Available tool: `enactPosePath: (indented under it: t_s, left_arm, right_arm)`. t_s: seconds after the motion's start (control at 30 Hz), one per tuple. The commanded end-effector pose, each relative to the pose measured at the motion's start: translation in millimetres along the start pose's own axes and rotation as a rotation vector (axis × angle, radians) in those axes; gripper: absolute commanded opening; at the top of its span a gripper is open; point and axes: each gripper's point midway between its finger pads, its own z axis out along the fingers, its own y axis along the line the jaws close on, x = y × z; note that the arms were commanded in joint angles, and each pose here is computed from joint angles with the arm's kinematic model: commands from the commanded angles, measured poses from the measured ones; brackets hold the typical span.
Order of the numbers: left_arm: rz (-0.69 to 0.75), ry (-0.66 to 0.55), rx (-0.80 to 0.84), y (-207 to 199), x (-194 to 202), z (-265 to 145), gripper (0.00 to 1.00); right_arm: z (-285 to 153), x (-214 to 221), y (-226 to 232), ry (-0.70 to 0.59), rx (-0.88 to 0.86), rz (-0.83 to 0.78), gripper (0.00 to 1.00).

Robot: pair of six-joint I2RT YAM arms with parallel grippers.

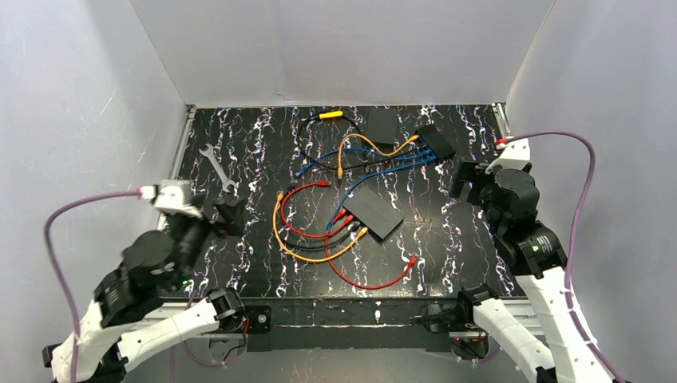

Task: Insert the plug into the switch port
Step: Reset both arms

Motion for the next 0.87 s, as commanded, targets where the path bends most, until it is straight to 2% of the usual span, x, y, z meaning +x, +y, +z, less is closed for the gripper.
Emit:
enactPosePath:
  t_s: [0.0,0.23,0.6,0.83]
  left_arm:
    - [0.093,-0.059,-0.143,55,-7,-25,0.98]
    - [0.105,-0.116,-0.234,84,1,-35,0.98]
    - [0.177,-0.087,-0.251,79,13,-24,0.98]
    - [0.171,-0.08,-0.235,72,18,-19,0.98]
  right_arm:
    - [-12,-17,-22,-0.069,0.102,-0.006,0.99]
    - [-13,-13,-32,-0.108,0.149,0.005,0.99]
    - [-14,-8,-39,-0.153,0.172,0.016,0.99]
    - [-12,-5,-38,-0.158,0.167,0.014,0.99]
